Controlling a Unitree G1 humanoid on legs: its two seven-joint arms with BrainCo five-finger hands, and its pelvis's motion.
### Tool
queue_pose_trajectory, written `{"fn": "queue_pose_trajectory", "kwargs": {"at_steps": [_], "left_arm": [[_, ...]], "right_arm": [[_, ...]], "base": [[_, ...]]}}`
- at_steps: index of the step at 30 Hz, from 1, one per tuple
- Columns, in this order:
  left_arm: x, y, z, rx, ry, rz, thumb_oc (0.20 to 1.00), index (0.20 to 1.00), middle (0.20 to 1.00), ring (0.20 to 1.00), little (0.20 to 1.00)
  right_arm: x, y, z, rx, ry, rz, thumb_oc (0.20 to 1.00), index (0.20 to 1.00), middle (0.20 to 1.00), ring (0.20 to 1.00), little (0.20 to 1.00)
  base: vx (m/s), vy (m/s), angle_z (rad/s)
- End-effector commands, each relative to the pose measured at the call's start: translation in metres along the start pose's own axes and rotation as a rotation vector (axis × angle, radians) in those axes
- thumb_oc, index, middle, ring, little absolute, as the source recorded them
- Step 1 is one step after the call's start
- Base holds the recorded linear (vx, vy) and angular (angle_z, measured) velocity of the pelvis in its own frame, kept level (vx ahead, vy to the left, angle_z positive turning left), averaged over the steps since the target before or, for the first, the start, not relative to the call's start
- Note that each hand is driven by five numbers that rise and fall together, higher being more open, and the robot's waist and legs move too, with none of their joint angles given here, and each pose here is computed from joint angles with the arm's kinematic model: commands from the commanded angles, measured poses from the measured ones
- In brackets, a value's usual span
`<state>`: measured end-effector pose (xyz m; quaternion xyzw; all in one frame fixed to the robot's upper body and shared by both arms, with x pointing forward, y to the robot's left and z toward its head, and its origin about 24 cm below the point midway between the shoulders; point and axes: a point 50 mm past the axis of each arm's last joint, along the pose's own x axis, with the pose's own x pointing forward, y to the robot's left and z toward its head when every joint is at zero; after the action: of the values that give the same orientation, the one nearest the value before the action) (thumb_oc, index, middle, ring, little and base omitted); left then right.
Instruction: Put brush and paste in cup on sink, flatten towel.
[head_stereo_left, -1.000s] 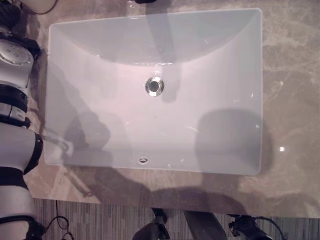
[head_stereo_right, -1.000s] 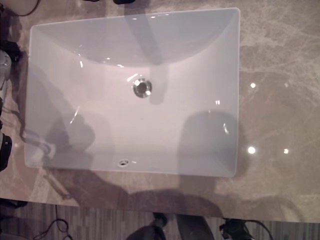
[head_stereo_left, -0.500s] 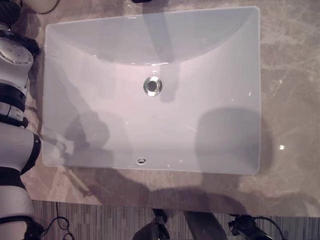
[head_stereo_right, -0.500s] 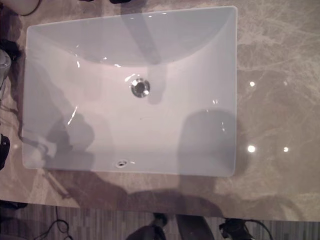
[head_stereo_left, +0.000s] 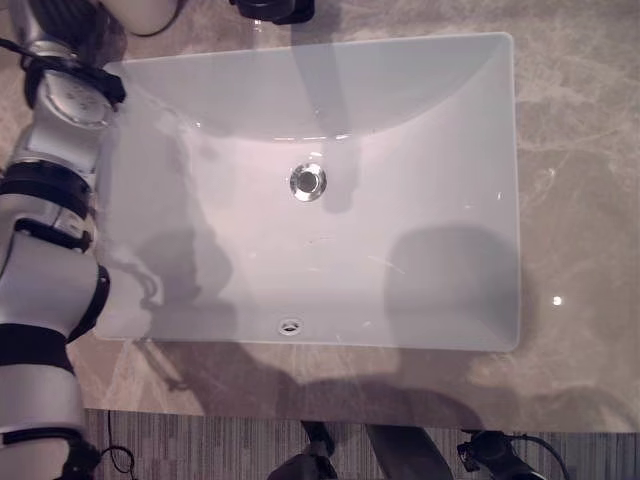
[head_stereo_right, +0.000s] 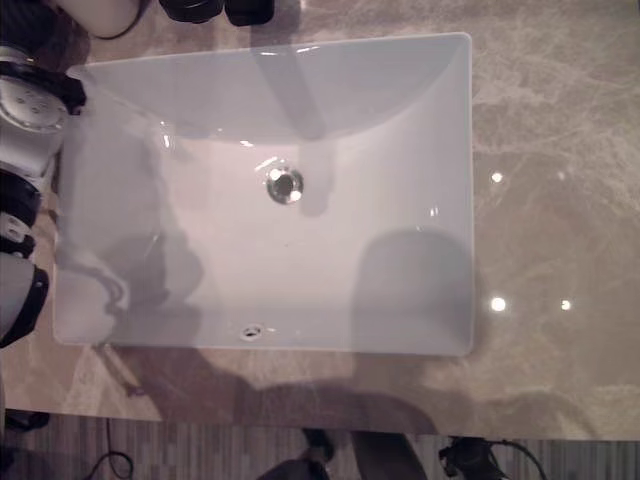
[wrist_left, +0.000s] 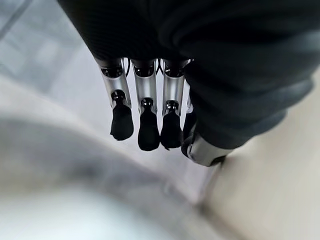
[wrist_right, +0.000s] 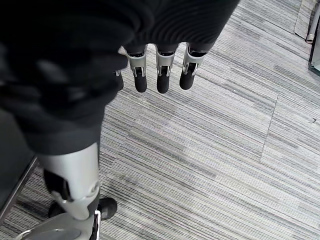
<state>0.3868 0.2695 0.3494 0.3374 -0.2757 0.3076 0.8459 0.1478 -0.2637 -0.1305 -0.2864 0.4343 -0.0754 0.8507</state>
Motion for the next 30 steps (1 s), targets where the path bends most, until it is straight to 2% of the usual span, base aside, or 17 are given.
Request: {"fn": "queue_pose_trajectory", "kwargs": {"at_steps": [1,10,16,18,20,21,22,23,26,29,30], "left_arm": [[0.006,0.004,0.016,-0.090,-0.041,0.043,0.200,0.200,0.200,0.200,0.200],[0.005,0.008,0.000,-0.006,0.033,0.079,0.200,0.200,0.200,0.200,0.200],[-0.005,0.025,-0.040,0.070,0.143,0.108,0.200,0.200,0.200,0.200,0.200],[-0.015,0.045,-0.070,0.098,0.203,0.136,0.200,0.200,0.200,0.200,0.200],[-0.018,0.050,-0.076,0.092,0.215,0.146,0.200,0.200,0.200,0.200,0.200],[-0.028,0.069,-0.097,0.078,0.257,0.181,0.200,0.200,0.200,0.200,0.200],[-0.029,0.070,-0.097,0.078,0.259,0.181,0.200,0.200,0.200,0.200,0.200],[-0.040,0.090,-0.114,0.081,0.276,0.225,0.200,0.200,0.200,0.200,0.200],[-0.054,0.102,-0.128,0.085,0.278,0.255,0.200,0.200,0.200,0.200,0.200],[-0.083,0.136,-0.149,0.097,0.289,0.343,0.200,0.200,0.200,0.200,0.200],[-0.102,0.151,-0.164,0.109,0.323,0.375,0.200,0.200,0.200,0.200,0.200]], "right_arm": [[-0.002,-0.014,-0.019,-0.034,0.055,-0.040,1.000,1.000,1.000,1.000,1.000],[-0.001,-0.013,-0.016,-0.058,0.051,-0.036,1.000,1.000,1.000,1.000,1.000],[0.000,-0.019,-0.020,-0.089,0.083,-0.034,1.000,1.000,1.000,1.000,1.000],[0.000,-0.022,-0.022,-0.109,0.101,-0.029,1.000,1.000,1.000,1.000,1.000],[0.000,-0.023,-0.024,-0.118,0.108,-0.025,1.000,1.000,1.000,1.000,1.000],[0.001,-0.027,-0.025,-0.131,0.122,-0.024,1.000,1.000,1.000,1.000,1.000],[0.001,-0.027,-0.025,-0.132,0.121,-0.024,1.000,1.000,1.000,1.000,1.000],[0.000,-0.028,-0.030,-0.148,0.137,-0.013,1.000,1.000,1.000,1.000,1.000],[-0.003,-0.029,-0.039,-0.149,0.162,-0.004,1.000,1.000,1.000,1.000,1.000],[-0.006,-0.033,-0.047,-0.152,0.184,0.002,1.000,1.000,1.000,1.000,1.000],[-0.008,-0.034,-0.053,-0.144,0.204,0.010,1.000,1.000,1.000,1.000,1.000]], "base": [[0.00,0.000,-0.16],[-0.01,-0.012,-0.08],[0.02,-0.026,-0.08],[0.03,-0.065,-0.19],[0.03,-0.026,-0.21],[0.04,-0.011,-0.19],[0.05,0.028,-0.17],[-0.01,0.046,-0.52],[0.00,0.065,-0.62],[-0.03,0.150,-0.28],[-0.06,0.132,-0.42]]}}
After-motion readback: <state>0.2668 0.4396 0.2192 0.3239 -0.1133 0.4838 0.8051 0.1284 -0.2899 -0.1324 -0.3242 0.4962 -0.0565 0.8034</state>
